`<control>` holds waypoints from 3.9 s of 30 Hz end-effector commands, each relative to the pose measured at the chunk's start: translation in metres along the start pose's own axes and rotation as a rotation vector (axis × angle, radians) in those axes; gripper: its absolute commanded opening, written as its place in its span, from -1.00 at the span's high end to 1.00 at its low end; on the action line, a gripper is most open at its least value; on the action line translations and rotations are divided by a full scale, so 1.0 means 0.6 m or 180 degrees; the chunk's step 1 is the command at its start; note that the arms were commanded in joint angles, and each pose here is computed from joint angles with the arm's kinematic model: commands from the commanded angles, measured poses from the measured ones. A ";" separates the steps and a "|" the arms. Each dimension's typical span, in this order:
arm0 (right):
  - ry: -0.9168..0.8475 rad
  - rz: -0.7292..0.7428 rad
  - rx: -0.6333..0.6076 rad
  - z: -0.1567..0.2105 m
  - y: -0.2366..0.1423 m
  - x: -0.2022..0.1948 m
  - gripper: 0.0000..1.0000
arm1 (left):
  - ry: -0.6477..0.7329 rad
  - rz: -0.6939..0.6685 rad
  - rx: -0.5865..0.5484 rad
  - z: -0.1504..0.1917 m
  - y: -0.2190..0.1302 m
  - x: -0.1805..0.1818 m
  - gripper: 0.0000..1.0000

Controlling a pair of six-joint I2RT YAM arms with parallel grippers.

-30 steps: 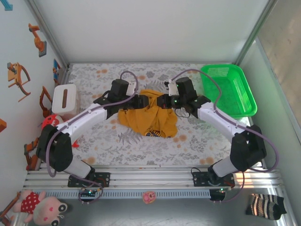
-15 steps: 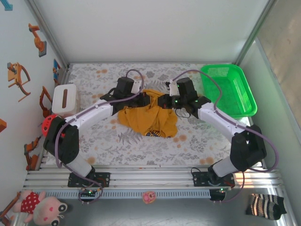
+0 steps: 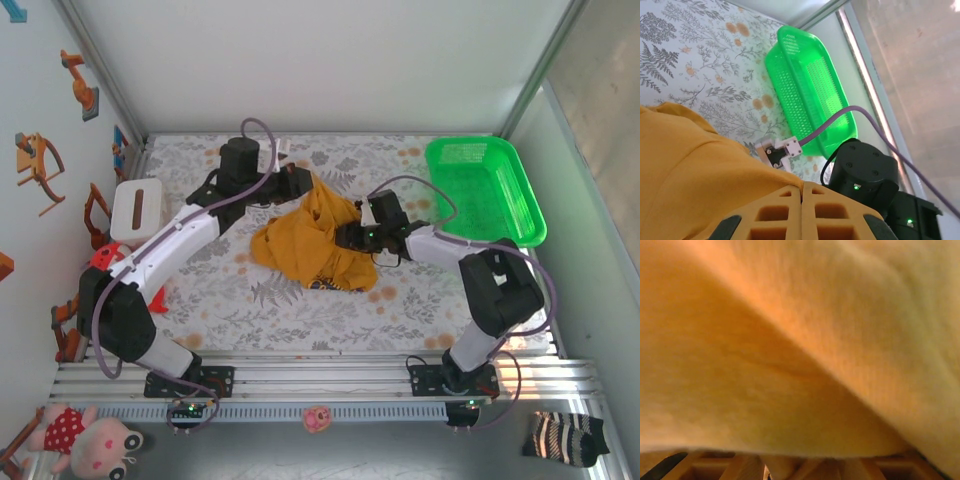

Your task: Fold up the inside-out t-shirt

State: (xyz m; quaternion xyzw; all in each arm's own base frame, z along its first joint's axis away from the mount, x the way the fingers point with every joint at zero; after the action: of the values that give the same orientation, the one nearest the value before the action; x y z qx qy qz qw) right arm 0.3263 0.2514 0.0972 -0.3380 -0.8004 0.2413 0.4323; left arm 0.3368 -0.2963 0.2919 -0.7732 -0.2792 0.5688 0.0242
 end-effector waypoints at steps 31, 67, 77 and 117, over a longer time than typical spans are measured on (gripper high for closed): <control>-0.1057 -0.0016 -0.0508 -0.140 -0.108 0.201 1.00 | -0.0817 0.0066 -0.0338 -0.041 -0.033 -0.009 1.00; -0.0977 -0.0519 -0.0632 -0.129 -0.163 0.186 1.00 | -0.0113 -0.0893 -0.0062 0.076 0.016 0.119 -0.05; -0.0935 -0.0538 -0.0647 -0.127 -0.163 0.186 1.00 | -0.0054 -0.0930 0.0010 0.060 0.065 0.126 0.02; -0.0456 0.0043 -0.1128 -0.173 -0.211 0.217 -0.11 | -0.0750 0.0982 -0.0100 -0.047 -0.064 -0.106 1.00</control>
State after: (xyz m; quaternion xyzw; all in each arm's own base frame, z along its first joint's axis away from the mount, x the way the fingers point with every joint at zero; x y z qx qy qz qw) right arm 0.3089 0.2698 0.2961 -0.3664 -0.8658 0.1322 0.3140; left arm 0.3414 -0.2904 0.3589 -0.7245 -0.1667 0.6614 -0.0994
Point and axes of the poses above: each hand's point on the last joint's axis, 136 mm out from that joint toward the fingers, its own y axis out along the fingers, its own x axis along the line the jaws close on, z = x × y, the point moved 2 cm from there along -y, back along the fingers, and after that the axes turned 12 degrees about -y, right-handed, at the moved point
